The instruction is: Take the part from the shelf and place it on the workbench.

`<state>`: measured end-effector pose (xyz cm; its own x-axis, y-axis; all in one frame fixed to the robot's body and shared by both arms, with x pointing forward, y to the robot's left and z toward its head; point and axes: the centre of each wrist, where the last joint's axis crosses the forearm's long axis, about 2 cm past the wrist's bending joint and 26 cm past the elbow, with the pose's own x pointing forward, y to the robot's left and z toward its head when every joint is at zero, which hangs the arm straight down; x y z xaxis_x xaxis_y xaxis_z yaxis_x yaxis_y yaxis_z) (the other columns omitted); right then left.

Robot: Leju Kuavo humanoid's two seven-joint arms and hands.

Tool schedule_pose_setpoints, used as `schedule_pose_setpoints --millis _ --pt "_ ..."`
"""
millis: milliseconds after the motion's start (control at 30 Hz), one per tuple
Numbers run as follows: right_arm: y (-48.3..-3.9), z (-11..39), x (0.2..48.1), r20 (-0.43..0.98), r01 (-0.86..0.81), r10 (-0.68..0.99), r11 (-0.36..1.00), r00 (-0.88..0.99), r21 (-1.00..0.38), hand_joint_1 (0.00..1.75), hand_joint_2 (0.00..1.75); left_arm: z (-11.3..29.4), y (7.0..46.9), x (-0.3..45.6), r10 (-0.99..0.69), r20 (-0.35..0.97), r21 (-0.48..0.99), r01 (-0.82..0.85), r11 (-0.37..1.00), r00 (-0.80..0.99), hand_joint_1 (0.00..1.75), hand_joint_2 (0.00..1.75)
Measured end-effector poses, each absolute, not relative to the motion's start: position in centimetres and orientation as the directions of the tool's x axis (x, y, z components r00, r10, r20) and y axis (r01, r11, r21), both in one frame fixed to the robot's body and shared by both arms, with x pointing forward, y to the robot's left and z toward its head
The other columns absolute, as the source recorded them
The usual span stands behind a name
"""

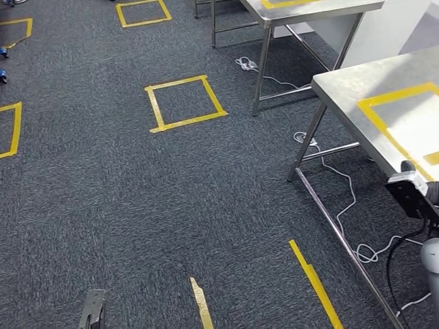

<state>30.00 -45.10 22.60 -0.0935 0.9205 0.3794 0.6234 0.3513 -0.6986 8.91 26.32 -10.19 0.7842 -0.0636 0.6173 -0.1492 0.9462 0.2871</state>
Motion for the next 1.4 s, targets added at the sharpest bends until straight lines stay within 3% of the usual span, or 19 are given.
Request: schedule_pose_setpoints --millis 1400 --pt "-42.1 22.4 33.2 0.383 0.594 0.915 0.378 -0.124 -0.71 0.0 0.0 -10.2 26.5 9.0 -0.061 0.607 0.288 -0.147 0.946 0.793 0.0 0.0"
